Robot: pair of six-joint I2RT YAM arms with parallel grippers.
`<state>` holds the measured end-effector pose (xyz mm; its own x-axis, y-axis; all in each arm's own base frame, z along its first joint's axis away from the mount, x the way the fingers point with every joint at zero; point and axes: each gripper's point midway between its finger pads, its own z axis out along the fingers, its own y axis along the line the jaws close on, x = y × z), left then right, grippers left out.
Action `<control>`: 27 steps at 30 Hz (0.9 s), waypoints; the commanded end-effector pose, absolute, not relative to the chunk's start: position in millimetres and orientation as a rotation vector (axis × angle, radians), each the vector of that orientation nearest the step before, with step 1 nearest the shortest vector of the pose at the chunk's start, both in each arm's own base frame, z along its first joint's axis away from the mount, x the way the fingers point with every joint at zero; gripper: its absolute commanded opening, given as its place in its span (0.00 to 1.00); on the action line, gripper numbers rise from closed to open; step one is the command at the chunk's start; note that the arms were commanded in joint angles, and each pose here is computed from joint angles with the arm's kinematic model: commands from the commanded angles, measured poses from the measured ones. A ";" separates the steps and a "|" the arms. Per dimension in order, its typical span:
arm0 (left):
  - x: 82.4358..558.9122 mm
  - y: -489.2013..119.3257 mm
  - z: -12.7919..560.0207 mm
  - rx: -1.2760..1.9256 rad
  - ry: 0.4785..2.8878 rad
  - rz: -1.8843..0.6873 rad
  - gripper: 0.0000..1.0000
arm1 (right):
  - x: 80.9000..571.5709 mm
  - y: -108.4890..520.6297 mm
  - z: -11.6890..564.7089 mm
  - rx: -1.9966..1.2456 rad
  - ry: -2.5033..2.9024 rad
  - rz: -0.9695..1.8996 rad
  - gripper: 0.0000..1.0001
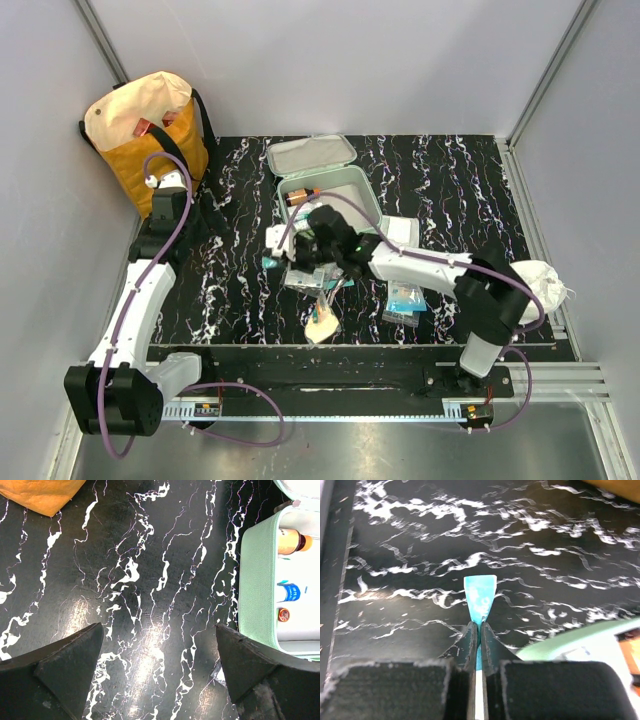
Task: Organize the medicine kit
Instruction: Place the medical item at the medicine box.
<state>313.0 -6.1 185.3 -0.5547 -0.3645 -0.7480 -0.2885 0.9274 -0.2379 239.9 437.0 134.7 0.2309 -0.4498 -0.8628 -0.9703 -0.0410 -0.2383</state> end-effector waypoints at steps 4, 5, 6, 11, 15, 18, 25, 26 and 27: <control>320.8 -10.3 190.0 -0.434 2.170 -0.150 0.99 | 354.8 385.8 200.7 -1.139 1.619 0.603 0.00; 320.7 -10.3 190.0 -0.433 2.170 -0.150 0.99 | 366.5 377.7 199.8 -1.094 1.670 0.570 0.00; 320.6 -10.5 190.4 -0.432 2.169 -0.151 0.99 | 374.6 372.8 192.4 -1.072 1.739 0.523 0.00; 320.6 -11.9 190.5 -0.428 2.171 -0.162 0.99 | 394.5 359.3 157.2 -0.809 2.119 0.421 0.00; 320.2 -11.9 189.9 -0.426 2.171 -0.162 0.99 | 387.2 359.9 121.2 -0.827 2.274 0.419 0.00; 320.2 -13.4 189.4 -0.420 2.175 -0.170 0.99 | 384.1 354.0 103.6 -0.781 2.340 0.437 0.00; 320.3 -14.4 189.0 -0.415 2.178 -0.176 0.99 | 373.5 343.8 92.8 -1.028 2.239 0.456 0.00; 320.5 -14.4 189.6 -0.415 2.176 -0.176 0.99 | 371.8 343.8 92.4 -1.084 2.204 0.472 0.00; 320.9 -13.9 189.8 -0.415 2.176 -0.175 0.99 | 370.3 343.6 90.3 -1.135 2.175 0.485 0.00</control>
